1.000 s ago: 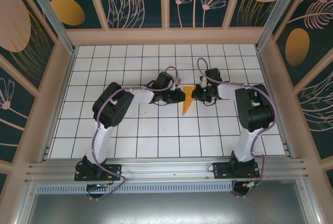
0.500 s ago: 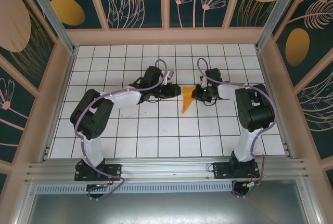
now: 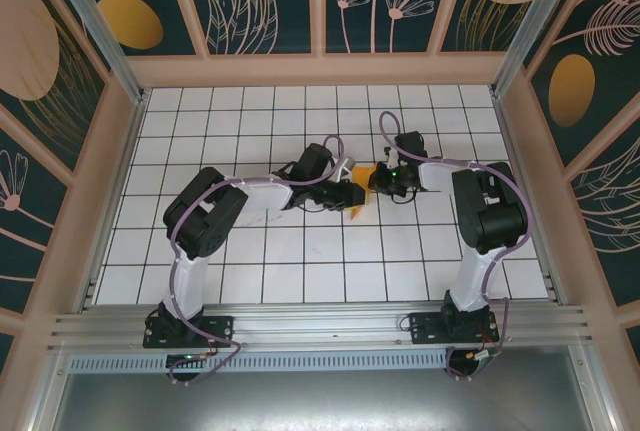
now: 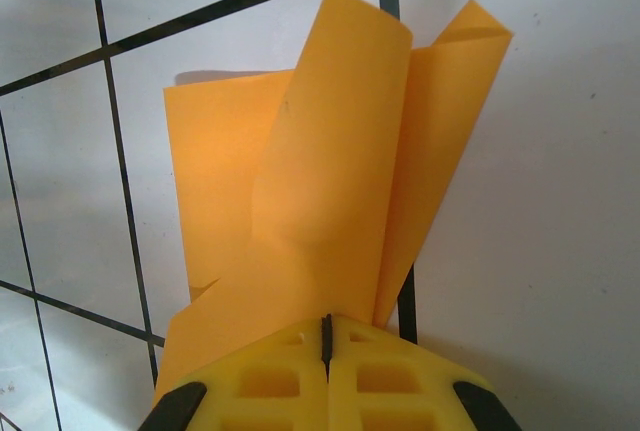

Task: Fold a paper plane with a square sheet of paper (fold left side to right side)
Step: Fold the wing for the fifth time at the center of the table.

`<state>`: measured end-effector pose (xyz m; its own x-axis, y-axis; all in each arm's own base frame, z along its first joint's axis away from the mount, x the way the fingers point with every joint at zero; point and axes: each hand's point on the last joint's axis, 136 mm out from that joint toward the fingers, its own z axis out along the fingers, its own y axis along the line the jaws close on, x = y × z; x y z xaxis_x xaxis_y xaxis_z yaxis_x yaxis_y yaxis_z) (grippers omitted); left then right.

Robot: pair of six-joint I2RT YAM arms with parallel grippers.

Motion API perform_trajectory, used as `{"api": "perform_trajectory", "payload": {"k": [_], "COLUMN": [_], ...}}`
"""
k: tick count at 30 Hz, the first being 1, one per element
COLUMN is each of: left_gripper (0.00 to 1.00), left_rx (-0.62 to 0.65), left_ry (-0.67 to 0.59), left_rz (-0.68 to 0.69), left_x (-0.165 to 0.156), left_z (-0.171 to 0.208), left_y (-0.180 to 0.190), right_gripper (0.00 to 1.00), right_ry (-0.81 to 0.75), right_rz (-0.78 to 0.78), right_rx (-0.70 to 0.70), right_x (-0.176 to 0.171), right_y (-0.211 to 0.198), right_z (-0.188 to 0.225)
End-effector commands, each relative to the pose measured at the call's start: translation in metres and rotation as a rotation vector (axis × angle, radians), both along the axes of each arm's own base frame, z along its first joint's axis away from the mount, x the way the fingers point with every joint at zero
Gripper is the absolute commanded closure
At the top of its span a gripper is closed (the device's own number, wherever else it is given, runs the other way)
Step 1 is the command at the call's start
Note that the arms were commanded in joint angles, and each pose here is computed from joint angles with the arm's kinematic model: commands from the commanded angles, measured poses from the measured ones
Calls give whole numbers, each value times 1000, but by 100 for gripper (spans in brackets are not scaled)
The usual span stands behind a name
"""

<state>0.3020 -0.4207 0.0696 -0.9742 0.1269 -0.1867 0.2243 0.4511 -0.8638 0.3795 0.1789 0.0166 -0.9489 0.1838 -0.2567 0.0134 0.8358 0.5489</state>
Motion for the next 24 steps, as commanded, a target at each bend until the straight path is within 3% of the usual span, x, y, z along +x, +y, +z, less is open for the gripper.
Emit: {"api": "perform_trajectory", "payload": {"k": [1,24], "left_gripper": [72,72], "left_rx": [-12,144], "left_ry": [-6,65], "left_rz": [-14,2], "left_x": [0,-17], "left_z": [2,-56], "left_y": [-7,9], "right_gripper": [100,100], "right_ry": [137,130], "right_rz": [-1,7], "right_rx": [-86,-87], "right_x": [-31,-29], "right_y": [-16,-15], "right_z": [-40,-36]}}
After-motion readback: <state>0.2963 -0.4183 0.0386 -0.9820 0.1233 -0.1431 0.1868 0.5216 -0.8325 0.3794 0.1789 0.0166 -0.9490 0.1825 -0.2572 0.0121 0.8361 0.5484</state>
